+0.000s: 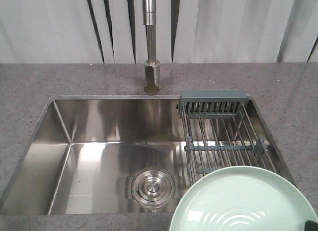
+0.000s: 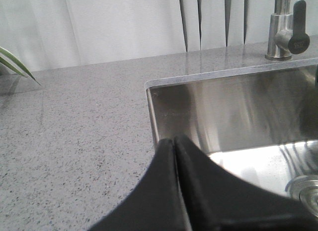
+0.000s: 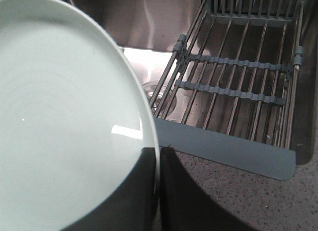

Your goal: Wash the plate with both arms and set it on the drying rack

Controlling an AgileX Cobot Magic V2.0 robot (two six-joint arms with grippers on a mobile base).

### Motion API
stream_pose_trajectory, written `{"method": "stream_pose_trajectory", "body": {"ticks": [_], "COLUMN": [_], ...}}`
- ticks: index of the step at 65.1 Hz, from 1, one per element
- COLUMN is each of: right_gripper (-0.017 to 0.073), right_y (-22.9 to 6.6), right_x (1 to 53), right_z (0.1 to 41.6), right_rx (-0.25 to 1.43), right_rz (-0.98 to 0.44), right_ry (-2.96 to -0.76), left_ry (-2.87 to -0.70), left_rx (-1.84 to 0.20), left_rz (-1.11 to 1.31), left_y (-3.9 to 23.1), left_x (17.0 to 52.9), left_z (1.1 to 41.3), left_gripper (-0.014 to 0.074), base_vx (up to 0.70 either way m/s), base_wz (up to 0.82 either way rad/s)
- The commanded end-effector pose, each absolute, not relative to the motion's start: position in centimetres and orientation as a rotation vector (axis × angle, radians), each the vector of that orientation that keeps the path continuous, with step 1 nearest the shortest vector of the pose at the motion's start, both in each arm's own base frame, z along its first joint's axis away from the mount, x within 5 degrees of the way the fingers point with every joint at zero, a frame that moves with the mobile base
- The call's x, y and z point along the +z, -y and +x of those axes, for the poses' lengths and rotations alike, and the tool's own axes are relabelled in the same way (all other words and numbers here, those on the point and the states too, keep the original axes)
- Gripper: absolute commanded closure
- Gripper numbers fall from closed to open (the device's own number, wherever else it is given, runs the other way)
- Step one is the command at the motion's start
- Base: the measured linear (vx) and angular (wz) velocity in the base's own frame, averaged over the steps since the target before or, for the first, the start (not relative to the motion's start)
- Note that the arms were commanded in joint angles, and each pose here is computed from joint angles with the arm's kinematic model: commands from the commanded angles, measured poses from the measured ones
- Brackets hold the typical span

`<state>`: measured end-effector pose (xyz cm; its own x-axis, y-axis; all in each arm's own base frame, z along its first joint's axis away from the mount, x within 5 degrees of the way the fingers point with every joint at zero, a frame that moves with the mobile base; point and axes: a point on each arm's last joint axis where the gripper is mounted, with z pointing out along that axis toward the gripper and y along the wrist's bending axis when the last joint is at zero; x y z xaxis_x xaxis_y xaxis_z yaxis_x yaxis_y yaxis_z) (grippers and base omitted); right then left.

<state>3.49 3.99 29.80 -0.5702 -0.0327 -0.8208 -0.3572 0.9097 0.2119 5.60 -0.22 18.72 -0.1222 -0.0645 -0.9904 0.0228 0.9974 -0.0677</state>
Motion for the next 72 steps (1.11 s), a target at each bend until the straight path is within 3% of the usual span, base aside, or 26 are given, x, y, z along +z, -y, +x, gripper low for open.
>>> {"method": "stream_pose_trajectory", "body": {"ticks": [1,72], "right_gripper": [0.0564,0.0564], "right_y": [-3.99,-3.99], "right_x": [30.92,30.92], "right_z": [3.87,3.87], "right_rx": [0.453,0.453], "right_rz": [-0.242,-0.242], "right_ry": [-2.075,-2.075], "left_ry": [-1.580,-1.580], "left_rx": [-0.080,-0.080], "left_rz": [-0.040,-0.040], "left_y": [0.18,0.18], "left_x": [20.33,20.33], "left_z": [5.44,5.44], "left_gripper": [0.0600,0.0600], "base_vx": [0.05,0.03], "base_wz": [0.00,0.01]}}
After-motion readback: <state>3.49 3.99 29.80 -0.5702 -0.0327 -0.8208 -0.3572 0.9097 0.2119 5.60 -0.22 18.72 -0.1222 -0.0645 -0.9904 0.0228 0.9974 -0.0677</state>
